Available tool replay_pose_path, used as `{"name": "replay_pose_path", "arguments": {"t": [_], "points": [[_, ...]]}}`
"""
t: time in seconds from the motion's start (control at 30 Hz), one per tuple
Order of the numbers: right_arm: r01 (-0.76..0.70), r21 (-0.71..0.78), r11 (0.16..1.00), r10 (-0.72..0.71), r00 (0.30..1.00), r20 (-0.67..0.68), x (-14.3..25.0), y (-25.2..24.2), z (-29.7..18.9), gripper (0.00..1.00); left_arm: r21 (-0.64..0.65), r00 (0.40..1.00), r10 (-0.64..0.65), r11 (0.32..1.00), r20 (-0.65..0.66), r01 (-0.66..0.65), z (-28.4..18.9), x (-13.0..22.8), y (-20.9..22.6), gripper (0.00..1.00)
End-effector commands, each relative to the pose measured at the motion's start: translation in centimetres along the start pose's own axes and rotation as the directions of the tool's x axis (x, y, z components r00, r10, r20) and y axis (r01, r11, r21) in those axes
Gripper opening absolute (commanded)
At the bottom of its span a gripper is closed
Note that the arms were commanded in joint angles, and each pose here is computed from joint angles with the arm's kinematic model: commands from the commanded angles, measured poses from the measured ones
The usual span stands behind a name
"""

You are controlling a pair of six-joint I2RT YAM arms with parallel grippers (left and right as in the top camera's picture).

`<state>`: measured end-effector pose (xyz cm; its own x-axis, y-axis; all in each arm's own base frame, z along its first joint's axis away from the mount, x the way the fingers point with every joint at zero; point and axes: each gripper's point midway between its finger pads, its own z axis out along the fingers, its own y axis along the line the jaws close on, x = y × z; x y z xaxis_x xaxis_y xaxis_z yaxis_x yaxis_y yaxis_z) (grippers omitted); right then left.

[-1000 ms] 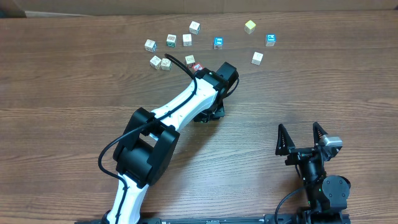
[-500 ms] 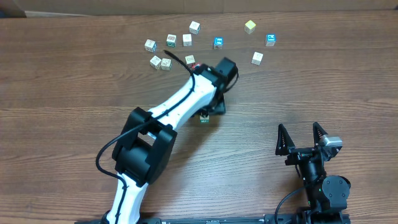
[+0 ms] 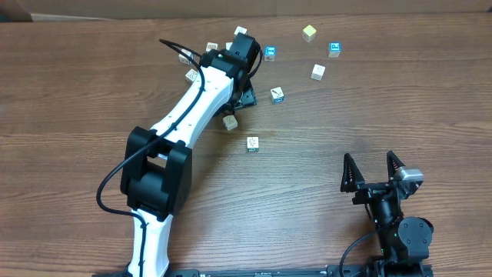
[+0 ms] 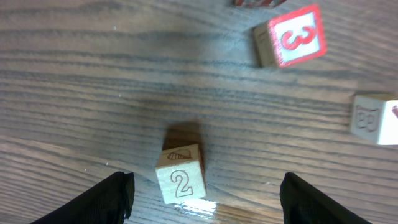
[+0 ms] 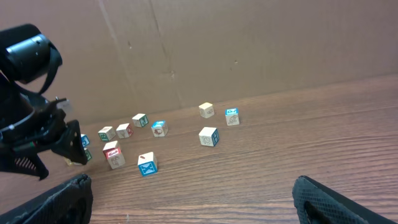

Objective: Form a tower

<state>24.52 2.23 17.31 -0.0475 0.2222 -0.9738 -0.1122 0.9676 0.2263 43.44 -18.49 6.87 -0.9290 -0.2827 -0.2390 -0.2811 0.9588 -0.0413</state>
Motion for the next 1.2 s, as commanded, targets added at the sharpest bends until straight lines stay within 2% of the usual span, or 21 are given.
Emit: {"name": "replay_pose_path", "arguments": {"t": [0.0, 0.27, 0.47, 0.53, 1.17], "points": [[0.009, -0.002, 1.0, -0.009, 1.0, 0.003, 0.2, 0.0, 0.0, 1.0, -0.024, 1.0, 0.017, 1.0, -0.014, -0.017, 0.9, 1.0, 0.4, 0.72], [0.009, -0.002, 1.0, -0.009, 1.0, 0.003, 0.2, 0.0, 0.0, 1.0, -0.04, 0.999, 0.008, 0.999, -0.032, -0.009, 3.5, 2.5, 1.3, 0.66], [0.009, -0.002, 1.0, -0.009, 1.0, 0.003, 0.2, 0.0, 0.0, 1.0, -0.029, 1.0, 0.006, 1.0, -0.02, -0.006, 4.0, 2.5, 1.2, 0.46], [0.009, -0.002, 1.0, -0.009, 1.0, 0.003, 0.2, 0.0, 0.0, 1.0, -0.03, 1.0, 0.006, 1.0, -0.021, -0.007, 4.0, 2.5, 1.2, 0.42], [0.009, -0.002, 1.0, -0.009, 1.0, 0.003, 0.2, 0.0, 0.0, 1.0, -0.028, 1.0, 0.011, 1.0, -0.025, -0.012, 3.9, 2.5, 1.2, 0.35]]}}
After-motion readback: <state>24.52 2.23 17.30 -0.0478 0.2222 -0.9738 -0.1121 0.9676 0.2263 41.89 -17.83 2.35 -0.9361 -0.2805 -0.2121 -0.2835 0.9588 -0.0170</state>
